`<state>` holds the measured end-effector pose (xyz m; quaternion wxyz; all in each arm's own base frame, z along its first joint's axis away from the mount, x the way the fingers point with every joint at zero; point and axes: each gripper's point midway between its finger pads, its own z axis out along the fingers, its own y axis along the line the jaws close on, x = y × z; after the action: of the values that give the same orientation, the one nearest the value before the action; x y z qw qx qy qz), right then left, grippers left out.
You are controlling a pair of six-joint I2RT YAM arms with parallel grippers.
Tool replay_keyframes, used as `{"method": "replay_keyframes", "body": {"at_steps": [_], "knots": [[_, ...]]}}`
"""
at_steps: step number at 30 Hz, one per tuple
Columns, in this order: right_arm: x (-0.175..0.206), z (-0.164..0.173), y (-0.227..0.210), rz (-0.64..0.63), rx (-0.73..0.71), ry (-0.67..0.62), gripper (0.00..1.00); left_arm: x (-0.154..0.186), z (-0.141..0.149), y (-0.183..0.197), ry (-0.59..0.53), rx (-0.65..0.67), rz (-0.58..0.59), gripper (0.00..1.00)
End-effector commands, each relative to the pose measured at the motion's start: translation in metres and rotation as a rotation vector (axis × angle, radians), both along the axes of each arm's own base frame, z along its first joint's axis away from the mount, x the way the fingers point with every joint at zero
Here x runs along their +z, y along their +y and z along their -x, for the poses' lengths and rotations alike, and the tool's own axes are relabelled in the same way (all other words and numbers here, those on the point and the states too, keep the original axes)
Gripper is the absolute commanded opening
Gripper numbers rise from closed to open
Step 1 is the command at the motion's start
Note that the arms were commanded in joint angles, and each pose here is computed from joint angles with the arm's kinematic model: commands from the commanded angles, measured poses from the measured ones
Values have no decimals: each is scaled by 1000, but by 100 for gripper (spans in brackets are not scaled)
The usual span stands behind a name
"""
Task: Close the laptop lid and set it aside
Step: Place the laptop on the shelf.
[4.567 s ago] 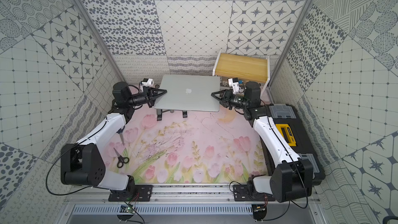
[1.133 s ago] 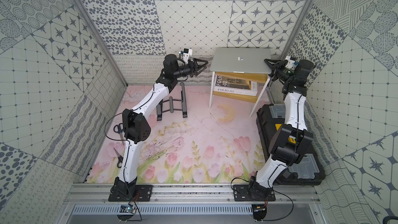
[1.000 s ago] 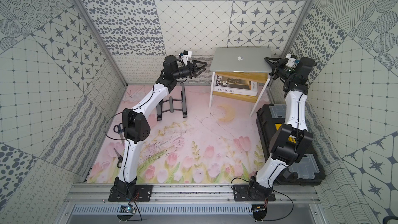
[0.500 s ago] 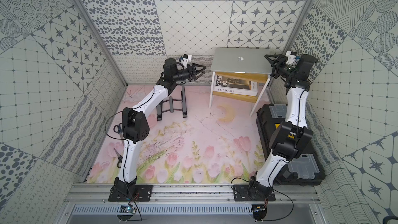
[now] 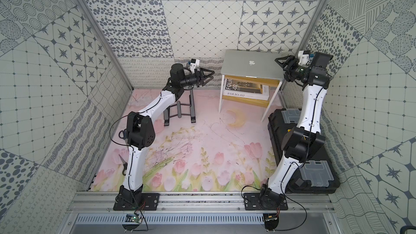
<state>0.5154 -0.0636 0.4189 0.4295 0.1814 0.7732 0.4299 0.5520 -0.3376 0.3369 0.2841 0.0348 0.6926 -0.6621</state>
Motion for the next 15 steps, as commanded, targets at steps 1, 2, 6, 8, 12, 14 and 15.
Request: {"method": "replay_keyframes", "body": {"at_steps": [1,2,6,8,12,14,15], "knots": [[-10,3,13,214,12,13,80,29,10,4,-103,-28,47,58],[-12,3,11,249,-10,24,82,30,10,4,-104,-30,51,58],[-14,4,-5,364,-99,43,87,28,10,7,-96,-28,58,58],[-13,6,-13,409,-132,45,88,28,11,9,-97,-31,57,58],[-10,10,-20,455,-164,47,89,29,11,14,-104,-21,51,58],[-9,11,-23,460,-171,46,90,31,13,16,-116,-14,47,59],[-8,12,-24,462,-177,46,90,32,13,18,-119,-9,44,59]]}}
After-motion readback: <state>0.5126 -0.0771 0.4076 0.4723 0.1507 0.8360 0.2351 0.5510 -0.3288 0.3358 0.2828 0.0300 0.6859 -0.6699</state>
